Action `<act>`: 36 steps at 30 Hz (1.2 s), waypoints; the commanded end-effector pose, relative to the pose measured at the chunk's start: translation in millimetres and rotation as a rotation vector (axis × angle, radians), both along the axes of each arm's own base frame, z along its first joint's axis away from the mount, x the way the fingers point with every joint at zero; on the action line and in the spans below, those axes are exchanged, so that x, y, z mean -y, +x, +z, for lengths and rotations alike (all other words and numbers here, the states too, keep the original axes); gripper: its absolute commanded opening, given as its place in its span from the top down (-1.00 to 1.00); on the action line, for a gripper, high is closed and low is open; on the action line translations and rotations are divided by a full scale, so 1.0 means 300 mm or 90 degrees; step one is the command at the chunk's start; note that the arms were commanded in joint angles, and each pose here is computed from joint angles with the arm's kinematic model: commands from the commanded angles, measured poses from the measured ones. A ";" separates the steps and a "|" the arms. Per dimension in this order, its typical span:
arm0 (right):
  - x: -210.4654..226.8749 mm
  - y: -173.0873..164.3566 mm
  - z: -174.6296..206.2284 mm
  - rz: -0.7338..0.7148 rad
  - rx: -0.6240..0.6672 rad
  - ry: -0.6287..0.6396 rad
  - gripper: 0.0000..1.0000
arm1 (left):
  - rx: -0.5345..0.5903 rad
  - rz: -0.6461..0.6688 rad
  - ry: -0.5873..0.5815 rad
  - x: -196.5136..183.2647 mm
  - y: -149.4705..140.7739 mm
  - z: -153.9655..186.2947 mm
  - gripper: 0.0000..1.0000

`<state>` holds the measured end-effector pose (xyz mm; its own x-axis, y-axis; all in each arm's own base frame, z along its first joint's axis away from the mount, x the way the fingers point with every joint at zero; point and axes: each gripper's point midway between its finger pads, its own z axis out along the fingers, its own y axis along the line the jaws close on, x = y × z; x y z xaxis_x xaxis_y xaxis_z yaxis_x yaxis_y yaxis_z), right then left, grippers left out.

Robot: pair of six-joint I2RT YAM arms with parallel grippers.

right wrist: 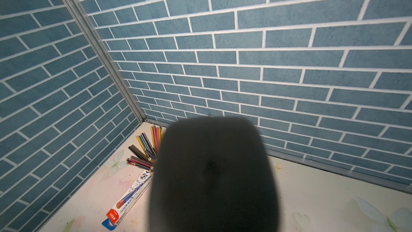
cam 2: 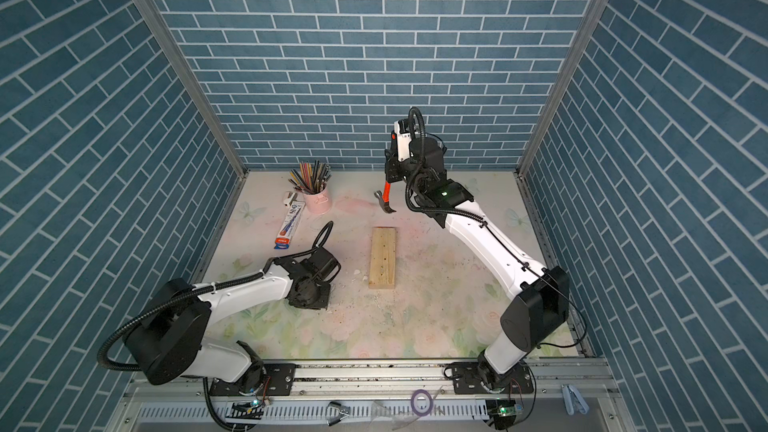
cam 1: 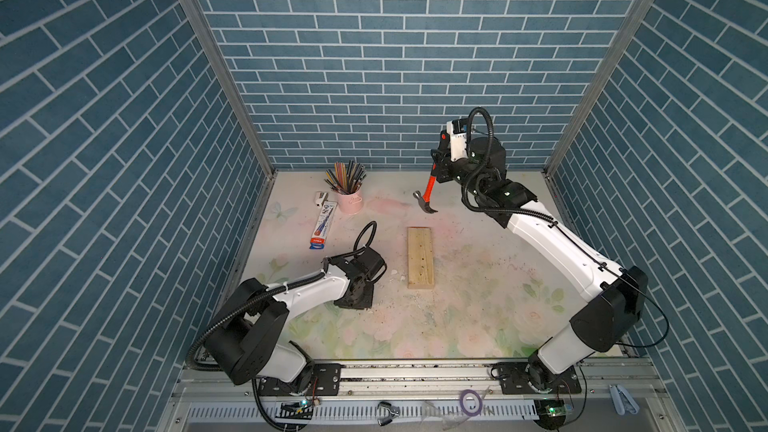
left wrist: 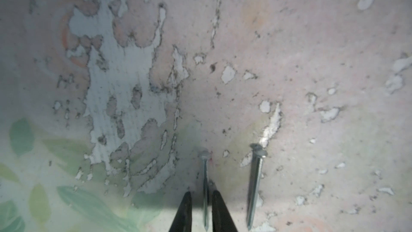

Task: Use a claw hammer to pull out a nail
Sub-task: Place the nail at the center of the board, then remove the nail from the mounting plate.

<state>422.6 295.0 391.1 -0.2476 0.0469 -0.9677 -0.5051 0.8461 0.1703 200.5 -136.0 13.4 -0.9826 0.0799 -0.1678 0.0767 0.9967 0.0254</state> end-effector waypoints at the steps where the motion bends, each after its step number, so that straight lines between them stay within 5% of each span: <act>1: 0.026 -0.031 0.195 0.001 0.084 0.069 1.00 | -0.014 0.010 0.026 -0.026 -0.021 -0.028 0.54; 13: 0.024 -0.028 0.191 0.003 0.083 0.070 1.00 | 0.074 0.019 -0.023 0.002 0.043 0.140 -0.05; 22: 0.024 -0.026 0.188 0.002 0.082 0.069 1.00 | 0.231 -0.020 -0.181 0.122 0.157 0.407 -0.74; 30: 0.037 -0.032 0.188 -0.007 0.083 0.068 1.00 | 0.352 -0.054 -0.440 0.244 0.218 0.658 -0.74; 36: 0.053 -0.035 0.187 -0.019 0.084 0.063 1.00 | 0.406 -0.089 -0.550 0.288 0.228 0.790 -0.74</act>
<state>423.8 293.3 390.1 -0.2476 0.0470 -0.9677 -0.4964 0.8516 0.1683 268.8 -209.7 229.5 -0.7138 -0.1776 -0.6775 0.3322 0.7657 -0.5507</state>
